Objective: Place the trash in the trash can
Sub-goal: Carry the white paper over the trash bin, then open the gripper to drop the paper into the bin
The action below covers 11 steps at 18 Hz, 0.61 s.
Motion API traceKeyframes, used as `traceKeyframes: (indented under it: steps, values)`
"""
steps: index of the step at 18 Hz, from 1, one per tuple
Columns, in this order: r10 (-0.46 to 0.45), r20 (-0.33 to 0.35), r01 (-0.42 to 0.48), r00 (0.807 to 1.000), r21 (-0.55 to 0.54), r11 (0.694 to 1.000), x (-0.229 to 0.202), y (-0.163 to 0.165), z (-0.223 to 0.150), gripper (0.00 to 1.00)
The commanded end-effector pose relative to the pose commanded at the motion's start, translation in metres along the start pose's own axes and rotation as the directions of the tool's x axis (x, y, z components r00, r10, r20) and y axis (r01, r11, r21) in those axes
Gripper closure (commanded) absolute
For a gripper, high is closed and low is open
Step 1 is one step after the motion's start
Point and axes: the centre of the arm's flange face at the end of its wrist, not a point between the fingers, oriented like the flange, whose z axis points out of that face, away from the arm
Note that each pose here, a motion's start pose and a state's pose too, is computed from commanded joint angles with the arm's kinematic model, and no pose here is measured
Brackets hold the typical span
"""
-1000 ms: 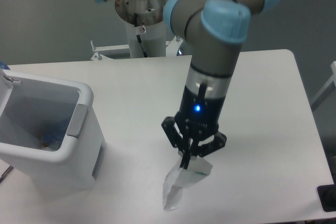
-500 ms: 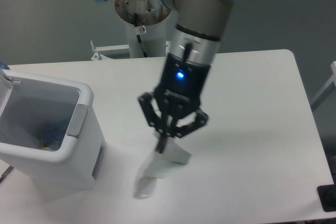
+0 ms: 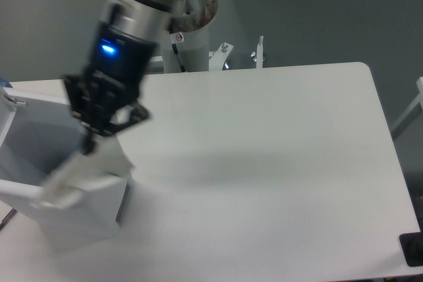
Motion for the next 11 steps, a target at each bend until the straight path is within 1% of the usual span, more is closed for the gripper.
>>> traceKeyframes:
  steps: [1, 2, 3, 4, 5, 6, 7, 11]
  values:
    - [0.003, -0.008, -0.003, 1.000, -0.008, 1.000, 0.008, 0.001, 0.004, 1.00]
    - [0.011, -0.012, -0.011, 1.000, -0.009, 1.000, 0.013, 0.004, 0.003, 0.82]
    - [0.016, -0.020, -0.016, 1.000, -0.011, 1.000, 0.017, 0.006, 0.007, 0.62]
    - [0.016, -0.020, -0.016, 1.000, -0.014, 1.000, 0.016, 0.008, 0.009, 0.36]
    - [0.015, -0.024, -0.015, 1.000, -0.015, 1.000, 0.016, 0.008, 0.012, 0.16]
    - [0.016, -0.025, -0.016, 1.000, -0.015, 1.000, 0.016, 0.008, 0.013, 0.06]
    - [0.015, -0.025, -0.015, 1.000, -0.015, 1.000, 0.016, 0.008, 0.013, 0.00]
    - [0.023, -0.008, -0.023, 1.000, -0.003, 1.000, 0.012, 0.000, 0.005, 0.00]
